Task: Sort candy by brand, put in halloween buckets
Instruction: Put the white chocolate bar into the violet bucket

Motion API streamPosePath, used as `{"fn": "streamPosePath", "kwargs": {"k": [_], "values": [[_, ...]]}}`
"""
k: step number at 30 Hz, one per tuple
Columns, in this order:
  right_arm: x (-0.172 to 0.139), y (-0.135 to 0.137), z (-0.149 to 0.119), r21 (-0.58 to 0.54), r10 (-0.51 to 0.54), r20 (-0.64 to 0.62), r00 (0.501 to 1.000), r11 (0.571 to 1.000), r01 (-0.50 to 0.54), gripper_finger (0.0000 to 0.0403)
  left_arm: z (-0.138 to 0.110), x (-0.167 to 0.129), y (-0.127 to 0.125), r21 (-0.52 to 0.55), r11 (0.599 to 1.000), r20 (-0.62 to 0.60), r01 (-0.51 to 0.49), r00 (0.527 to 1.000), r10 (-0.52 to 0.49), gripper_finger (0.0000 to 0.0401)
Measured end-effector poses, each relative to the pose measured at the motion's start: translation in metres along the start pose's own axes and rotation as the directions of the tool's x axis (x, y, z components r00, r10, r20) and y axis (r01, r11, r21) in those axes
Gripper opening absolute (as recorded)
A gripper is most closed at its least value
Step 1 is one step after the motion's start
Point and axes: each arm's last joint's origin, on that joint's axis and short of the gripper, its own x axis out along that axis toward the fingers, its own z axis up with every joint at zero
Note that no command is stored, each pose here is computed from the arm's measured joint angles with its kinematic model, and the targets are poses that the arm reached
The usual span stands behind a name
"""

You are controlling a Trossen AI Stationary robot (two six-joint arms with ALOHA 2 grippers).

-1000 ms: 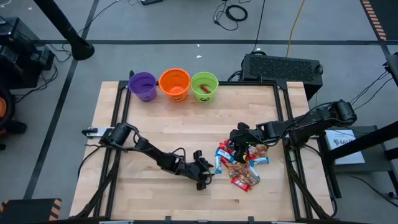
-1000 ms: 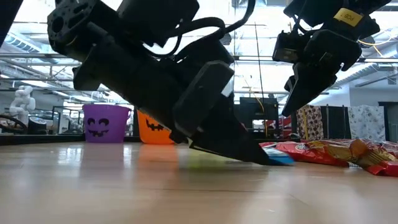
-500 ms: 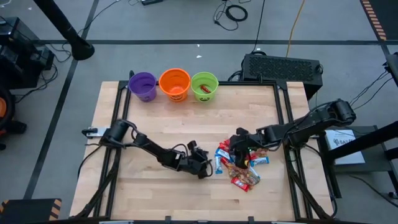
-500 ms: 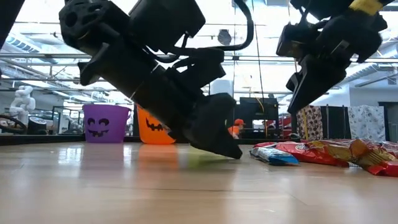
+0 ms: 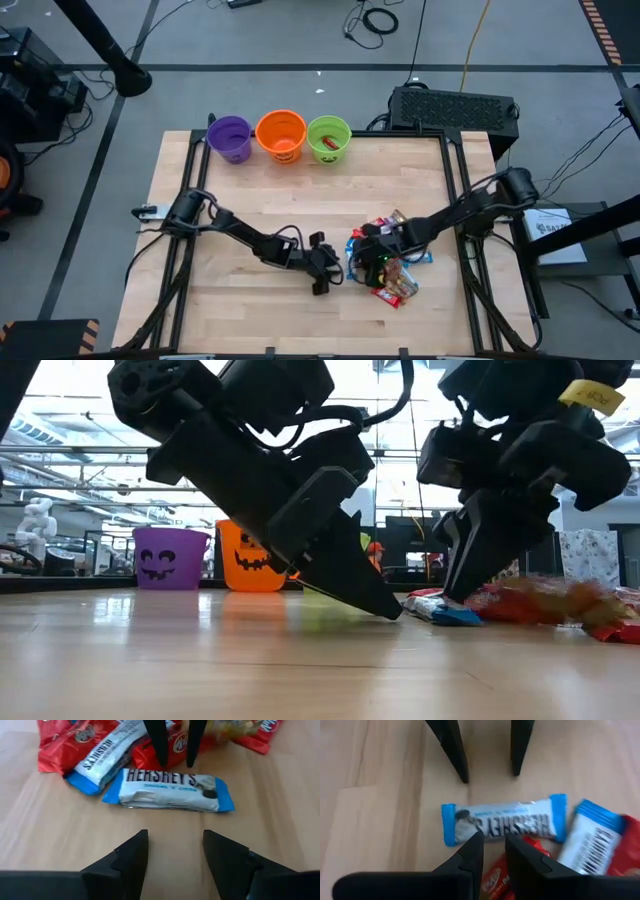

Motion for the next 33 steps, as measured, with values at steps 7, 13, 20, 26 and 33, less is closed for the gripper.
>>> {"fn": "streamPosePath", "kwargs": {"k": [7, 13, 20, 26, 33], "values": [[0.019, 0.006, 0.004, 0.007, 0.017, -0.037, 0.999, 1.000, -0.017, 0.0072, -0.001, 0.000, -0.001, -0.012, 1.000, -0.018, 0.020, 1.000, -0.020, 0.0196], [0.025, 0.004, 0.009, 0.020, 0.026, 0.004, 1.000, 0.999, -0.026, 0.0072, -0.001, -0.005, -0.001, -0.042, 0.998, -0.081, 0.055, 0.995, -0.058, 0.0196], [0.023, 0.002, 0.013, 0.030, 0.025, 0.032, 0.999, 0.999, -0.026, 0.0072, 0.004, -0.025, 0.008, 0.093, 0.989, -0.140, -0.112, 0.982, 0.124, 0.0195], [0.022, 0.002, 0.016, 0.008, 0.058, 0.051, 0.997, 0.998, -0.058, 0.0072, 0.014, -0.030, 0.033, 0.127, 0.960, -0.131, -0.249, 0.955, 0.265, 0.0195], [0.022, 0.004, 0.016, -0.002, 0.087, 0.039, 0.995, 0.996, -0.087, 0.0073, 0.009, -0.050, 0.009, -0.069, 0.993, -0.257, -0.096, 0.963, 0.075, 0.0195]]}}
